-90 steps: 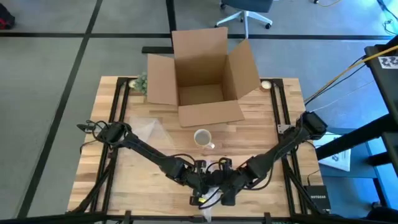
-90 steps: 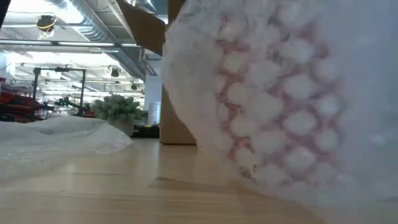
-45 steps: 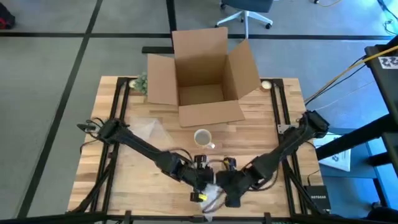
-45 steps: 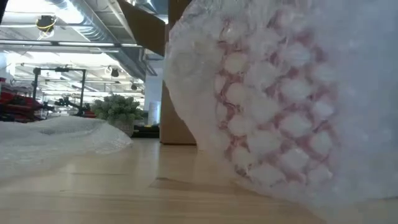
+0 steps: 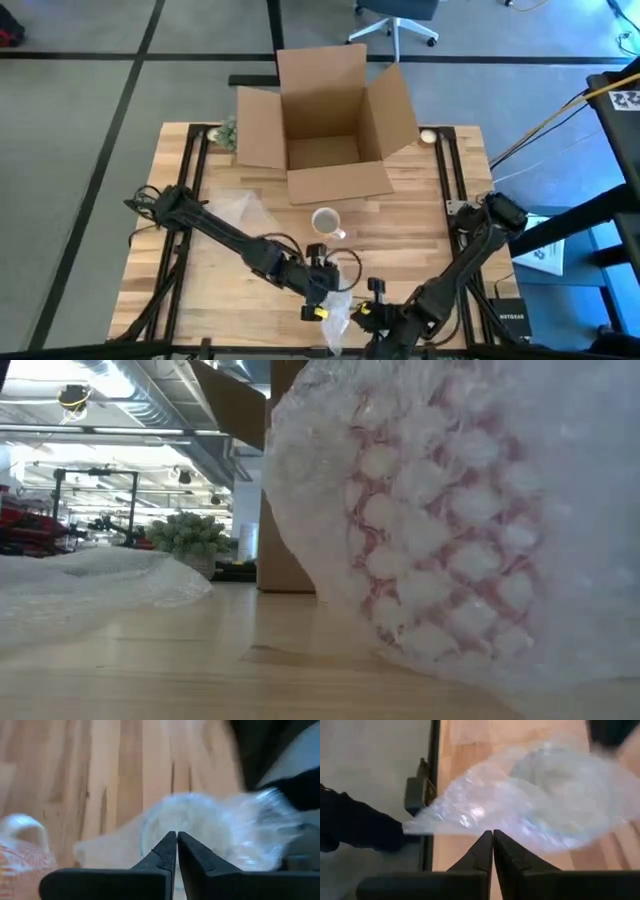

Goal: Wrap mug
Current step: Wrap the red mug with transparent bubble wrap

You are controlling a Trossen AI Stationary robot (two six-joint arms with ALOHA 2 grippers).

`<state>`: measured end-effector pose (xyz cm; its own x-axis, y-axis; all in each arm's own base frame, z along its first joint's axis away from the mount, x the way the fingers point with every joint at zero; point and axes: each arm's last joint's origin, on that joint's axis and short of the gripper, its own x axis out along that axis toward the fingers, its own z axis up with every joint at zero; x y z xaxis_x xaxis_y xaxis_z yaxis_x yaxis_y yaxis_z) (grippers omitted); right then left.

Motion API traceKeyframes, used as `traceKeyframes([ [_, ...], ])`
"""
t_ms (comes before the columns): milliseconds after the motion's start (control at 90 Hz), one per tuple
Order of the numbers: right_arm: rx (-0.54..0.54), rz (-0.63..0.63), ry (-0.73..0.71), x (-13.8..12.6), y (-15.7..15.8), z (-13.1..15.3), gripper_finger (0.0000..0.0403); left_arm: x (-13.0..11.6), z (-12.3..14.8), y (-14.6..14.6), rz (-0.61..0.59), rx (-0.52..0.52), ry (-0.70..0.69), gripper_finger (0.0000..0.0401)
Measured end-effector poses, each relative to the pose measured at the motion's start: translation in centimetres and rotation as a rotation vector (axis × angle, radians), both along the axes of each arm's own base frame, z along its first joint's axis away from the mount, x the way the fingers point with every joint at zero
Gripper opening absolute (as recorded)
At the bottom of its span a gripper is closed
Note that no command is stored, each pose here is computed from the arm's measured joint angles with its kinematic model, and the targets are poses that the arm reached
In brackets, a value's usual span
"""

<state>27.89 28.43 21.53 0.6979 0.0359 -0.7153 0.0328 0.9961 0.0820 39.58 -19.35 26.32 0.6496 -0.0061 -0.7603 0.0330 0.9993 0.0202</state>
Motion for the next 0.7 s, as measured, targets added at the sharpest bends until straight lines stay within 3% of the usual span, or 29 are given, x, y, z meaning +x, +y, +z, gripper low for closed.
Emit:
traceKeyframes([
  [122,-0.022,-0.028,-0.060,1.2,-0.7,0.3,0.0000,0.1,0.5,-0.1,0.003,-0.017,-0.037,0.0000],
  [289,-0.039,-0.033,-0.074,2.6,-2.0,0.9,0.0000,-0.2,-3.0,0.0,0.034,-0.009,0.040,0.0000],
  [700,0.064,-0.040,0.132,5.2,-6.3,0.1,0.0000,-0.2,-5.3,-0.2,0.007,-0.089,0.000,0.0000],
])
